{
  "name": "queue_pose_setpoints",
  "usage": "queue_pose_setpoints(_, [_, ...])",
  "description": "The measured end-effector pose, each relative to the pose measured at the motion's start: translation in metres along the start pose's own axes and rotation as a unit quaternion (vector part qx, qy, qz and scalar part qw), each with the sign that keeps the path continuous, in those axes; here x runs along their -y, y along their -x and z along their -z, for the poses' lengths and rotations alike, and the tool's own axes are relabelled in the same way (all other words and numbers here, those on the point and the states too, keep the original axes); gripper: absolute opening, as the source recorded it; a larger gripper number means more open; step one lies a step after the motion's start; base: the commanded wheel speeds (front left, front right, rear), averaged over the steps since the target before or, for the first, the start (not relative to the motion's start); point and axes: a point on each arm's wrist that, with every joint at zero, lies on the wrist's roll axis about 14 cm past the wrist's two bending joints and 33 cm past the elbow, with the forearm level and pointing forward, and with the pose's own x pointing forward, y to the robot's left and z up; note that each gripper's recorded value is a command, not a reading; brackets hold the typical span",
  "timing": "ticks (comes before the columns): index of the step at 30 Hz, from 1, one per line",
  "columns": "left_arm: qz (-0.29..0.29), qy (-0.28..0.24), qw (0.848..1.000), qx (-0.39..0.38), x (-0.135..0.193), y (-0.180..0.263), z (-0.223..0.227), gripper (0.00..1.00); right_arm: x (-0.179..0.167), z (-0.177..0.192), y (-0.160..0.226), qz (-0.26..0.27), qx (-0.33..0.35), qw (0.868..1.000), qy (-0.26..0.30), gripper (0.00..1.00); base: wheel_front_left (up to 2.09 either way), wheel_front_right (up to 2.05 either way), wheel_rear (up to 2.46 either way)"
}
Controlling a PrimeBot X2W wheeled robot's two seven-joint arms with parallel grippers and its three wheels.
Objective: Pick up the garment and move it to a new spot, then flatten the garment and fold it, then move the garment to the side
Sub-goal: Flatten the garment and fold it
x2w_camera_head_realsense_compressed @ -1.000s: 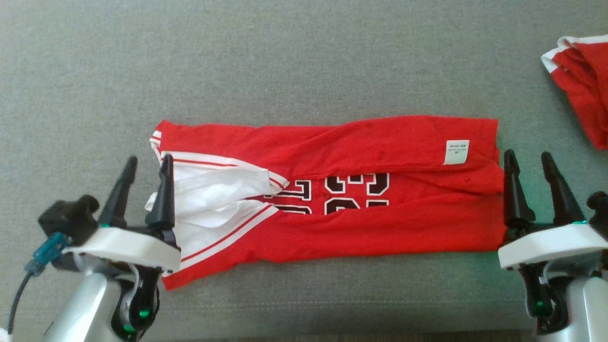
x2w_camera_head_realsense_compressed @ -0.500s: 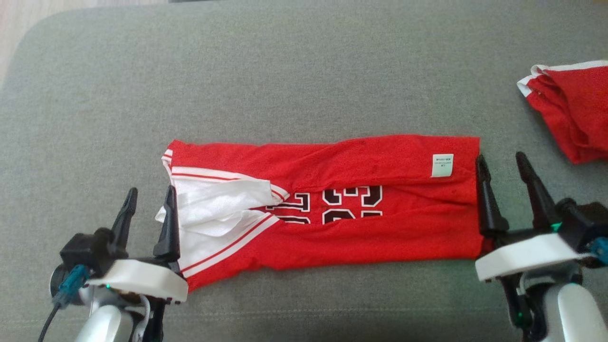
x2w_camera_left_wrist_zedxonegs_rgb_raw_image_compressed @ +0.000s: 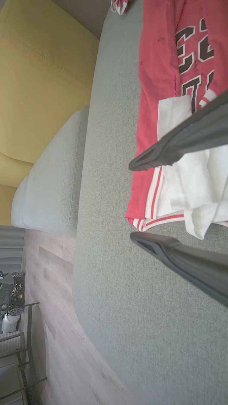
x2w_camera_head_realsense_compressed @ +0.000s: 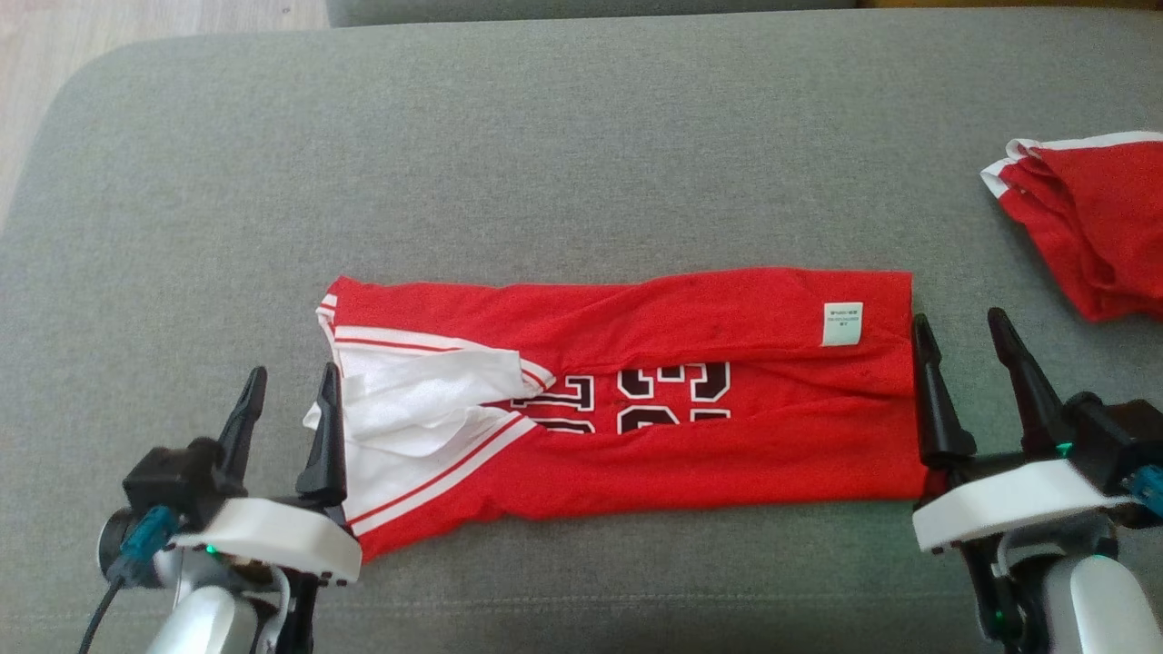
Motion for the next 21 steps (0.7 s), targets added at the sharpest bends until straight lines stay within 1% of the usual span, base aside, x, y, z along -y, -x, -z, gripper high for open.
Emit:
queue_pose_setpoints(4, [0.001, -0.001, 1.000, -0.005, 0.000, 0.000, 0.003, 1.00, 0.011, 0.014, -0.001, 0.016, -0.028, 0.999, -0.007, 1.00, 0.00, 0.00, 0.00])
queue_pose_setpoints(8, [0.007, -0.006, 1.000, -0.014, 0.002, -0.006, 0.008, 1.00, 0.034, 0.048, -0.001, 0.049, -0.086, 0.995, -0.011, 1.00, 0.00, 0.00, 0.00])
queue_pose_setpoints(10, [0.013, -0.008, 1.000, -0.011, 0.003, -0.013, 0.006, 1.00, 0.040, 0.064, -0.006, 0.057, -0.115, 0.992, -0.008, 1.00, 0.00, 0.00, 0.00])
queue_pose_setpoints(16, [0.019, -0.013, 1.000, -0.009, 0.002, -0.028, 0.007, 1.00, 0.043, 0.098, -0.024, 0.059, -0.189, 0.980, -0.012, 1.00, 0.00, 0.00, 0.00])
queue_pose_setpoints(21, [0.016, -0.012, 1.000, -0.023, -0.001, -0.030, 0.018, 1.00, 0.041, 0.126, -0.018, 0.057, -0.248, 0.967, -0.027, 1.00, 0.00, 0.00, 0.00])
